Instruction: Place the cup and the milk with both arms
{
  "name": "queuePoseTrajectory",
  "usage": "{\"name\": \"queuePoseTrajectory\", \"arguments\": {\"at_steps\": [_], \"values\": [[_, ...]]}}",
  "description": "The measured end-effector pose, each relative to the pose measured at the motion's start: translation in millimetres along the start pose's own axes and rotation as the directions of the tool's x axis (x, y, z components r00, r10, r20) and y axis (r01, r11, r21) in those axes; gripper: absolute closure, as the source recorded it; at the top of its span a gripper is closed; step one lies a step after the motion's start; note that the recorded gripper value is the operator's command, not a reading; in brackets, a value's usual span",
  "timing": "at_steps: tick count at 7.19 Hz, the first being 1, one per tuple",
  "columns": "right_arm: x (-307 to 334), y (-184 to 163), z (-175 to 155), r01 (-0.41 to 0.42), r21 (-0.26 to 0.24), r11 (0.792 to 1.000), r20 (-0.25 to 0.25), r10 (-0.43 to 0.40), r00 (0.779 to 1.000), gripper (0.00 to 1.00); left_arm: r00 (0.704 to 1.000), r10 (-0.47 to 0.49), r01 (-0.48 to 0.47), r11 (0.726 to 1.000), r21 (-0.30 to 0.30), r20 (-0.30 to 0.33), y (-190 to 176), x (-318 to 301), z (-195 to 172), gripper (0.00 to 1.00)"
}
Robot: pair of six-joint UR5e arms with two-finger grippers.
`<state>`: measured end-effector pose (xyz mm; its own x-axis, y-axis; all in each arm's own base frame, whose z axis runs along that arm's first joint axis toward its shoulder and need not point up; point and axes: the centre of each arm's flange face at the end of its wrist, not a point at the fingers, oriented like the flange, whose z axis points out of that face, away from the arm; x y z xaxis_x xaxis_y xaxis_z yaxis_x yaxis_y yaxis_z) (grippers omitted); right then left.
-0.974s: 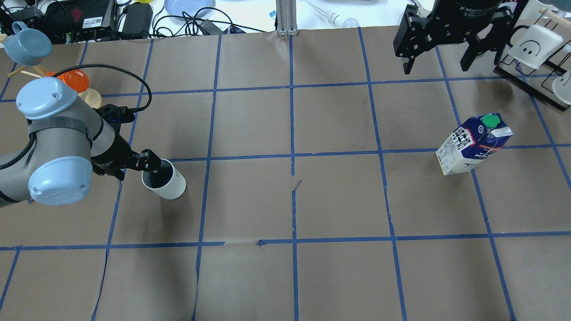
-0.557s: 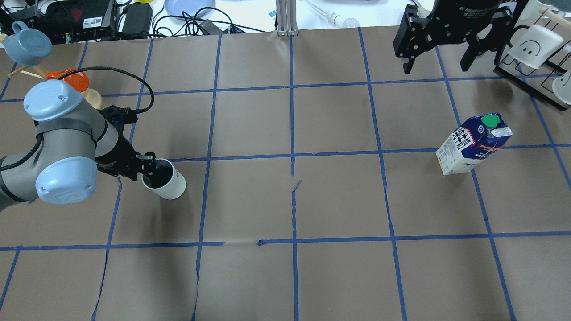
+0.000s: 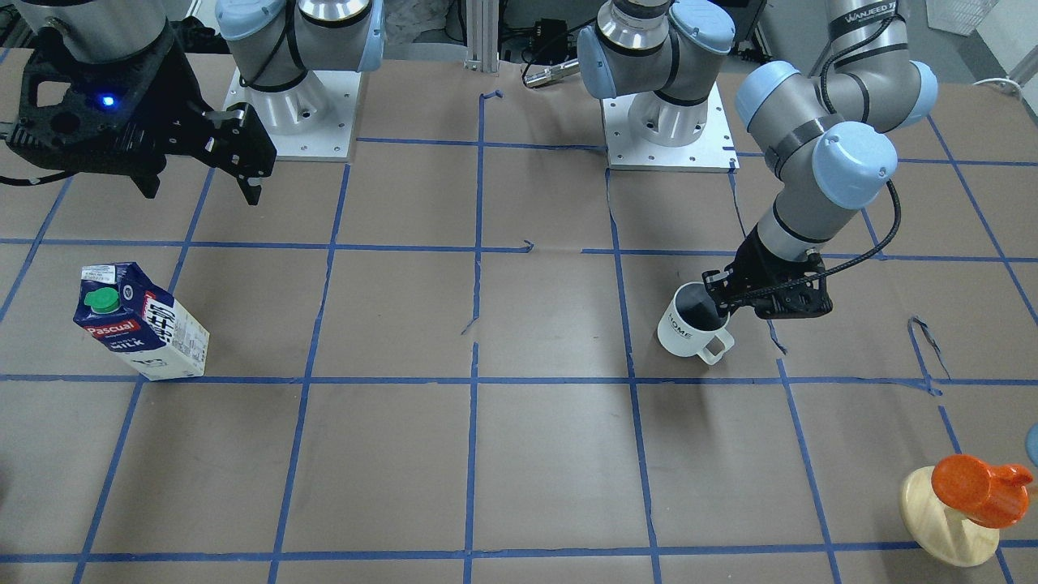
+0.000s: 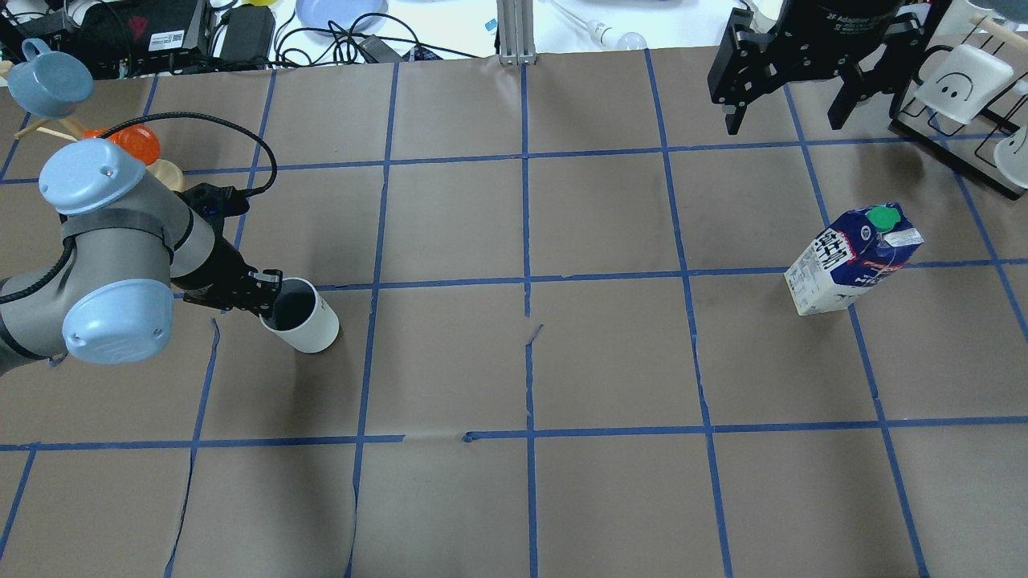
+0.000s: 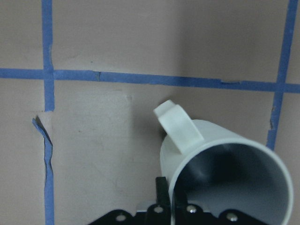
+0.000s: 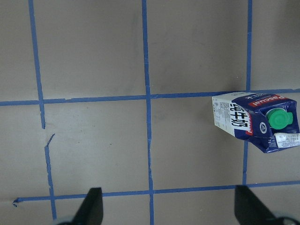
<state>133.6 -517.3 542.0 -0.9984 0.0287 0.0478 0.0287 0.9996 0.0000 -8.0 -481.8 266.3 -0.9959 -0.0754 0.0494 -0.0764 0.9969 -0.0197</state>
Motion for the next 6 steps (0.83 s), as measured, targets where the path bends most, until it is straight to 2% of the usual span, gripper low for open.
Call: {"name": "queuePoseTrajectory", "arguments": {"at_steps": [2,4,6], "values": [[-0.1,-0.1,0.2,0.000,0.000,1.000,0.000,0.000,1.000,0.00,0.998,-0.034,0.036,0.998,0.047,-0.045,-17.5,48.0,-28.1,0.96],[0.0,-0.1,0.3,0.001,-0.001,1.000,-0.001,-0.001,1.000,0.00,0.994,-0.076,0.080,0.996,0.046,-0.082,-9.7,146.8,-28.1,0.96],[0.2,-0.1,0.3,0.000,0.000,1.000,-0.001,0.000,1.000,0.00,0.991,-0.080,0.089,0.993,0.074,-0.111,-12.8,221.7,-28.0,0.96]]}}
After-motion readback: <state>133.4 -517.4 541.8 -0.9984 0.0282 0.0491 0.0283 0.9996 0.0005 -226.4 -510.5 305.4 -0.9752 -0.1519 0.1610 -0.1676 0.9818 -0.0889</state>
